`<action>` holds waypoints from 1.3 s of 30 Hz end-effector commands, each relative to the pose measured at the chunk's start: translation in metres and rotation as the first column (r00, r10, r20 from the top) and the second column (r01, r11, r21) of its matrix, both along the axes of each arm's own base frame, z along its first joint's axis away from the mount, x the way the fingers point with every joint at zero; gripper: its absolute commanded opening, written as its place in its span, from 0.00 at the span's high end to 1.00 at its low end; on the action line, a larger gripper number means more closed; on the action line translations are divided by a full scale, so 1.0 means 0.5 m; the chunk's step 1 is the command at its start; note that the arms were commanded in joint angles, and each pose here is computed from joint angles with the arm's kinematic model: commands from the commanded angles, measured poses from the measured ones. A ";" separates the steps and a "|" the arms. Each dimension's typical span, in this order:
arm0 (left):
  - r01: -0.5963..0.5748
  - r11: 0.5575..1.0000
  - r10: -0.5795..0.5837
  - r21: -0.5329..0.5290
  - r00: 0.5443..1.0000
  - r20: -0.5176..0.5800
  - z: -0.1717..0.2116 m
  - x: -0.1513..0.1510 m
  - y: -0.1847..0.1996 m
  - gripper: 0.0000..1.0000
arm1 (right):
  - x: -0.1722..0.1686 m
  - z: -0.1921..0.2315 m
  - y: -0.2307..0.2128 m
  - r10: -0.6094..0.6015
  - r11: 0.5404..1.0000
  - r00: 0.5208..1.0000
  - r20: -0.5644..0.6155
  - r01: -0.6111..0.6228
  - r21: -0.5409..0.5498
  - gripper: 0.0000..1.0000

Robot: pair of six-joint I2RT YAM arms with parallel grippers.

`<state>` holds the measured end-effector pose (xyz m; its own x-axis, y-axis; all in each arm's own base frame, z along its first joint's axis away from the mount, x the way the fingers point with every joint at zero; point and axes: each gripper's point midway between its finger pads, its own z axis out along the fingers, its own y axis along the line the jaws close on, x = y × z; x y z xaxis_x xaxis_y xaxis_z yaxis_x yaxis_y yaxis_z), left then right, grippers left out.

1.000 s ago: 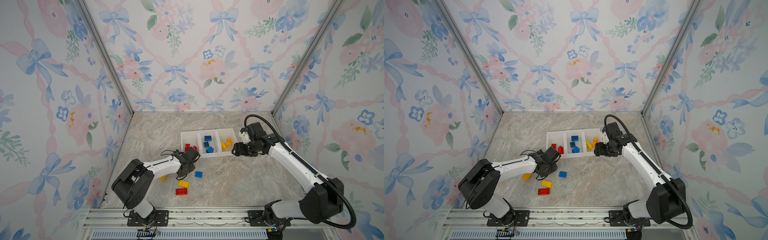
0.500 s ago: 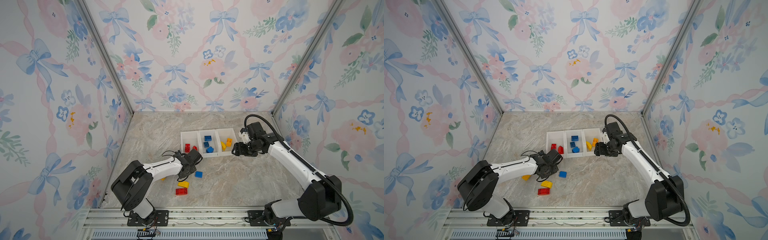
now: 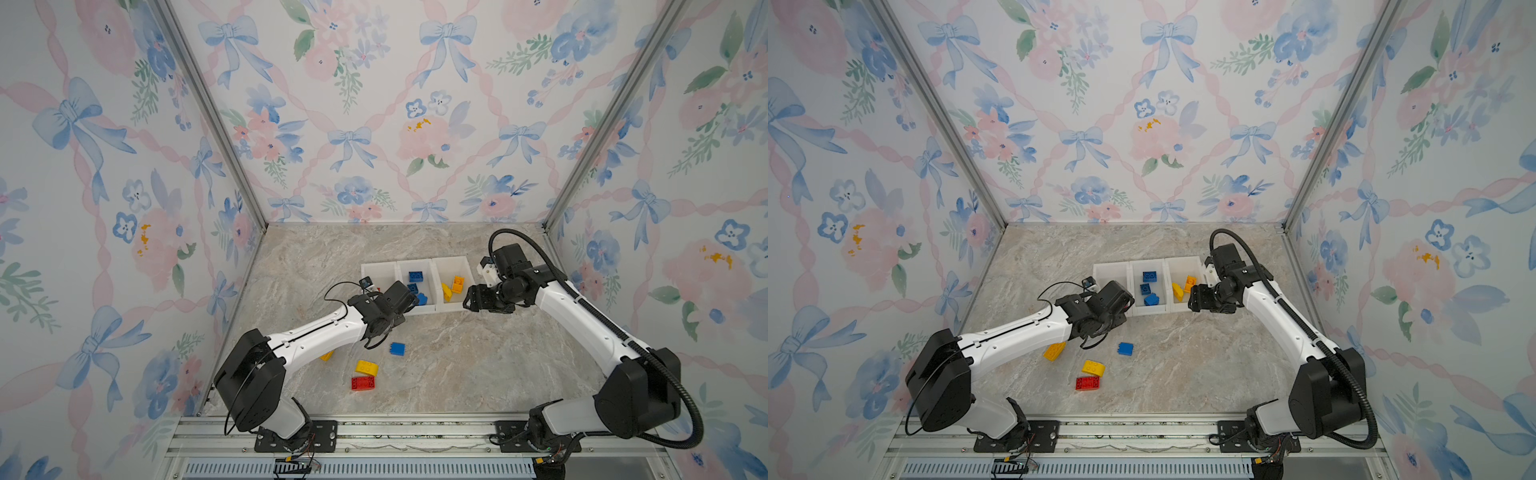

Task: Sort the legos into containers by color
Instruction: 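Carry the red tall brick with the left gripper over the red-brick compartment, then open the left gripper to drop the red tall brick into the compartment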

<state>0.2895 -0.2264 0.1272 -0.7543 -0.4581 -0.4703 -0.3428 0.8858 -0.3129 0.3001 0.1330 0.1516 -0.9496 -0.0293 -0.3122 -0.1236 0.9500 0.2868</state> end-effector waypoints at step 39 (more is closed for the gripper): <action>0.100 0.984 -0.102 0.146 0.995 0.006 -0.075 0.310 0.020 0.59 | -0.052 0.018 -0.037 -0.135 0.991 0.991 0.015 0.135 0.012 0.13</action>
<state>0.4394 -0.2148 0.0930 -0.7811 -0.3179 -0.5374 -0.2598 0.9481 -0.1833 0.2825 0.1213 0.1631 -0.9369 0.0802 -0.3402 -0.0317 0.9498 0.3113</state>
